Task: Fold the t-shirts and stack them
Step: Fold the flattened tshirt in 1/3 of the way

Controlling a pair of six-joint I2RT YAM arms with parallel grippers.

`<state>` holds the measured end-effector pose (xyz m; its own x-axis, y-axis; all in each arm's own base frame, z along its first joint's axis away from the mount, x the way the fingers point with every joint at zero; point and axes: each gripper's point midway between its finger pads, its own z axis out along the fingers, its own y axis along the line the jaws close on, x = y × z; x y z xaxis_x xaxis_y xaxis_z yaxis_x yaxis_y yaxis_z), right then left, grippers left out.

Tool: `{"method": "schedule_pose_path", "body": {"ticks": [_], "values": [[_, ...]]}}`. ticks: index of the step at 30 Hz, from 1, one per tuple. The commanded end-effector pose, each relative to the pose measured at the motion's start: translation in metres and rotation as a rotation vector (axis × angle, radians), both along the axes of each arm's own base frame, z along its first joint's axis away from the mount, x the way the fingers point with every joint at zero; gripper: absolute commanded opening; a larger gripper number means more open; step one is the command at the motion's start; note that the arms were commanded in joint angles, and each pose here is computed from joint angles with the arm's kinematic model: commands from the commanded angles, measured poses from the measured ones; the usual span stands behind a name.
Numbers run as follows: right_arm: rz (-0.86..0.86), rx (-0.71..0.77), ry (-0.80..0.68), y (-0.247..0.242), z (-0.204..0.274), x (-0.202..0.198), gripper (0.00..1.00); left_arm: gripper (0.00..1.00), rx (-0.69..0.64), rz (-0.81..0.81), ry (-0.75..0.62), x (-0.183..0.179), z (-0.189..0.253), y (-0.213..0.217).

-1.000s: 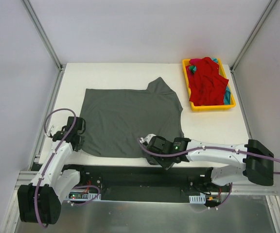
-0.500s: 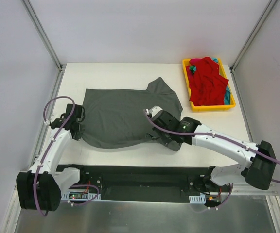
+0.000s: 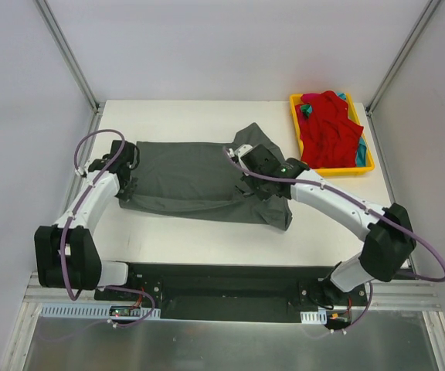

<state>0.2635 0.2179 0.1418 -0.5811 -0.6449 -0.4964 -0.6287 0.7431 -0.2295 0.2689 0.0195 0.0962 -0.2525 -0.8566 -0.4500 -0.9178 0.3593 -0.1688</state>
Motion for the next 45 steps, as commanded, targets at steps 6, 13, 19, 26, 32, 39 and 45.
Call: {"method": "schedule_pose_path", "body": {"ticks": [6, 13, 19, 26, 32, 39, 45], "values": [[0.014, -0.030, 0.011, -0.002, -0.006, 0.046, 0.00, 0.00, 0.095, 0.089, 0.010, 0.029, 0.006, 0.022], [0.023, -0.036, 0.010, 0.001, -0.024, 0.078, 0.00, 0.00, 0.097, 0.081, 0.058, 0.054, -0.006, 0.021], [0.057, -0.086, -0.023, 0.003, -0.040, 0.108, 0.03, 0.00, 0.114, 0.085, 0.079, 0.066, -0.012, 0.023], [-0.153, -0.159, -0.223, -0.013, -0.001, 0.165, 0.29, 0.79, 0.143, 0.136, 0.057, 0.068, -0.004, 0.037], [-0.291, -0.078, -0.331, -0.027, 0.054, 0.160, 0.96, 0.99, 0.131, 0.083, -0.051, 0.074, 0.050, 0.041], [-0.305, 0.292, -0.106, -0.006, 0.030, 0.079, 0.96, 0.99, -0.022, -0.190, -0.060, 0.063, 0.053, 0.001], [-0.180, 0.526, 0.157, 0.034, -0.021, 0.019, 0.96, 0.99, -0.121, -0.282, 0.027, 0.041, 0.008, -0.019]]}}
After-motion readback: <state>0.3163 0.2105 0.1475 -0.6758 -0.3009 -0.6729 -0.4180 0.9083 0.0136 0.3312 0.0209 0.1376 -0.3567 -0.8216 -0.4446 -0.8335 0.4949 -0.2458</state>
